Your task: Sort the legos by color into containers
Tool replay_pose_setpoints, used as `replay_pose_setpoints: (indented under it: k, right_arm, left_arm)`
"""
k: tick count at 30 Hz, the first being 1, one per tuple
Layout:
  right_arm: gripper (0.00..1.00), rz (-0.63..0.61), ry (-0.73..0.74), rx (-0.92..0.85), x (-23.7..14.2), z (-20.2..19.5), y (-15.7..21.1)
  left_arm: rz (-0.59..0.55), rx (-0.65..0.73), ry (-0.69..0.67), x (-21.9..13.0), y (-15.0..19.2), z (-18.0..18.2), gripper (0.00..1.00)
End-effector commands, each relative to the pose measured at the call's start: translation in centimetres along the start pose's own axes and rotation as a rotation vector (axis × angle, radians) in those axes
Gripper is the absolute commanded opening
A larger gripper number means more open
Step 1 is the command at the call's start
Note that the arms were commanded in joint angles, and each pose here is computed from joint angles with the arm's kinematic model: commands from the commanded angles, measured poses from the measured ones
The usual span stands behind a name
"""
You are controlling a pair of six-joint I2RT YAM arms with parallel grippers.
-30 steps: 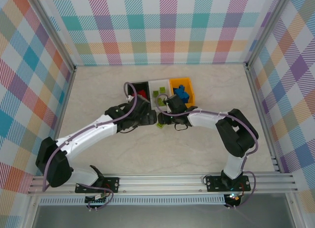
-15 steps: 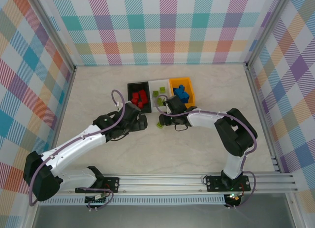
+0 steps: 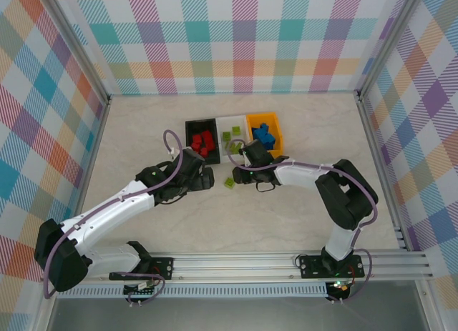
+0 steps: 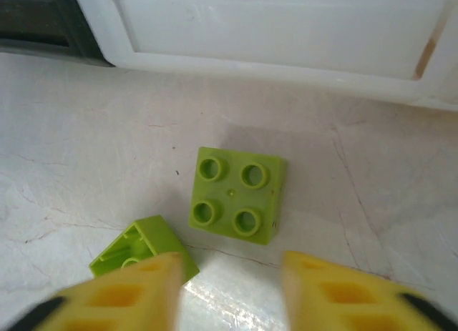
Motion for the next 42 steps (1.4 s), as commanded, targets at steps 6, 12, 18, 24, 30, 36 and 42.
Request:
replay_pose_setpoints:
  k: [6,12,18,24,30,36,42]
  right_arm:
    - [0.65,0.005,0.109,0.031,0.0,0.3,-1.3]
    - [0.62,-0.02,0.165,0.058,1.0,1.6,-2.2]
    - [0.57,-0.01,0.267,0.056,2.3,1.5,-2.1]
    - [0.54,0.041,0.313,0.051,3.4,0.9,-1.1]
    - [0.46,0.031,0.37,0.074,2.8,-0.2,-0.2]
    - [0.44,0.038,0.327,0.067,3.5,0.4,-0.9]
    - [0.3,0.041,0.296,0.077,3.7,0.6,-0.8]
  left_arm:
    - [0.007,0.009,-0.008,-0.4,0.0,0.6,1.0]
    - [-0.005,-0.002,0.011,-0.9,0.1,0.9,1.0]
    - [-0.002,-0.005,0.03,-1.3,0.4,1.1,1.0]
    - [-0.005,-0.002,0.04,-1.5,0.6,1.3,1.0]
    - [-0.008,-0.009,0.056,-1.6,0.6,1.2,1.0]
    - [0.006,-0.005,0.055,-1.3,0.8,1.2,1.0]
    - [0.039,0.018,0.069,-0.8,1.3,0.9,1.0]
Point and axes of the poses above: each hand's point on the last joint's axis, 136 mm out from that joint toward the fingers, its own x axis out along the fingers, its own z axis along the line the jaws close on, y = z × x, the point moved 7 cm from there along -x, back along the fingers, and after that the axes turned 1 degree about x, right-handed, at the moved point
